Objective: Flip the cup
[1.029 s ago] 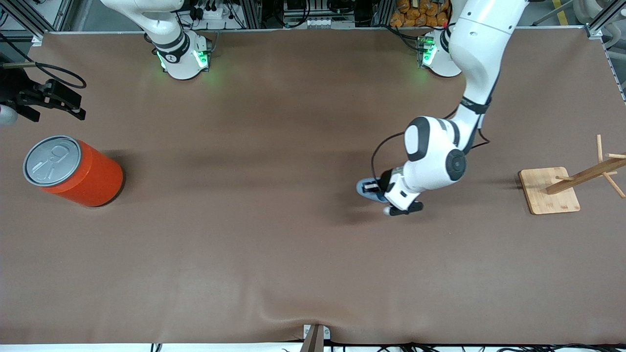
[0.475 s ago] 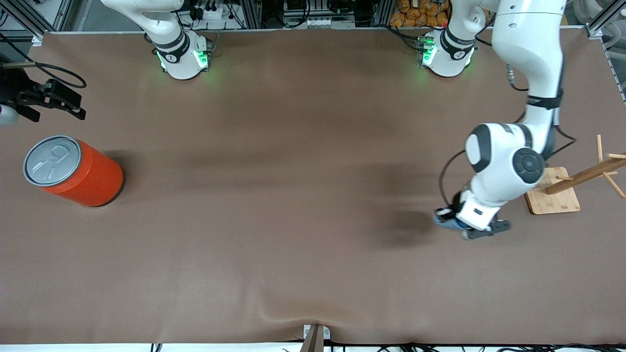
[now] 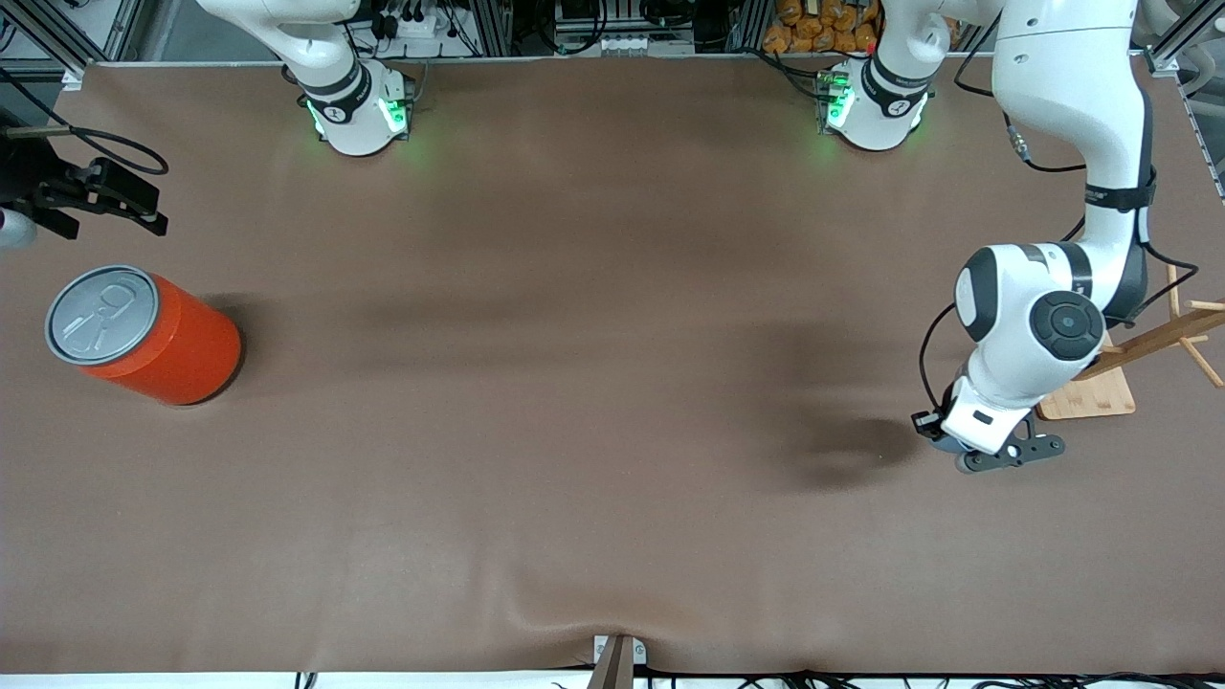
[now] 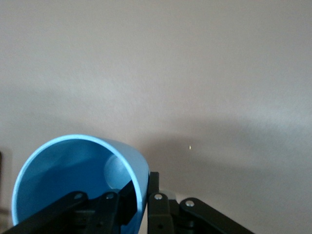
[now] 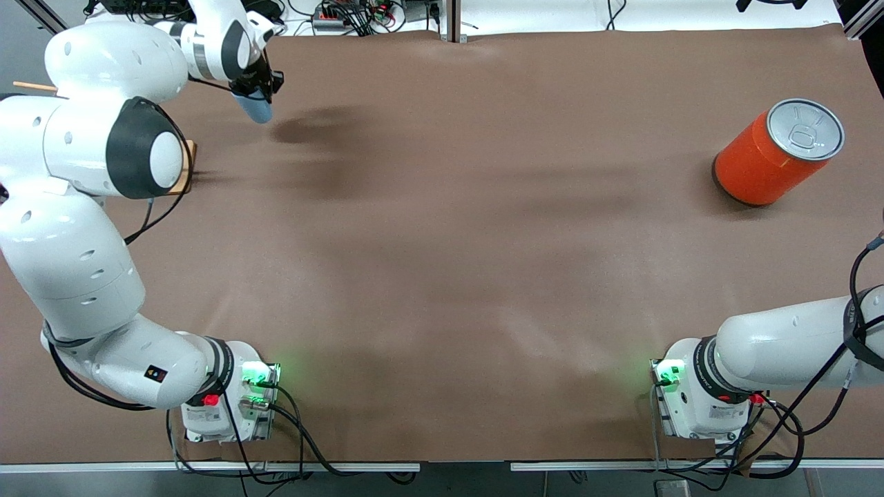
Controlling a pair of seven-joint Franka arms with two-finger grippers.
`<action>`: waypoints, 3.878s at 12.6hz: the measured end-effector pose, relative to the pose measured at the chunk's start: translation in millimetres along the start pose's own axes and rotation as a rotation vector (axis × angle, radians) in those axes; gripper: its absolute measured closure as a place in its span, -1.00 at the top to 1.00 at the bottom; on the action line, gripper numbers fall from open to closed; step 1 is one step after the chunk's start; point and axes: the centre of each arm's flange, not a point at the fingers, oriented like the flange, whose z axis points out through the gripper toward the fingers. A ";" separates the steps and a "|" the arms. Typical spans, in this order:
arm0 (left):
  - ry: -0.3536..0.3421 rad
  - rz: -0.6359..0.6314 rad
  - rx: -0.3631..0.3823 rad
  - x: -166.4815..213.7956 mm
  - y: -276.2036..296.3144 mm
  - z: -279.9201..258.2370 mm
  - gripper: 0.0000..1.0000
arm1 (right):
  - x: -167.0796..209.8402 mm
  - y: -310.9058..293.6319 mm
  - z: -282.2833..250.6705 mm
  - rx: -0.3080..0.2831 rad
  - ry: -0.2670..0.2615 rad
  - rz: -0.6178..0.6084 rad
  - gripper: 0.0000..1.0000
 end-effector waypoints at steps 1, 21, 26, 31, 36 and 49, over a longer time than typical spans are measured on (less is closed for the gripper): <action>0.004 -0.003 -0.002 -9.5 5.1 7.0 -0.82 | 0.0 0.0 0.0 0.000 0.000 0.000 1.00; -0.098 0.132 -0.046 -13.1 -71.0 -159.3 1.00 | 0.0 0.4 5.1 0.003 -0.013 0.000 1.00; -0.140 0.182 -0.066 -9.4 -104.0 -227.8 1.00 | 0.0 4.5 5.4 0.010 -0.013 0.008 1.00; -0.124 0.172 -0.099 -20.1 -66.0 -297.4 1.00 | -0.1 10.3 5.8 0.013 -0.014 0.018 1.00; -0.167 0.208 -0.072 -37.6 -46.4 -352.3 1.00 | -0.1 11.3 6.1 0.015 -0.015 0.019 1.00; -0.205 0.311 -0.054 -61.8 -56.4 -383.3 1.00 | -0.1 11.1 6.6 0.017 -0.016 0.017 1.00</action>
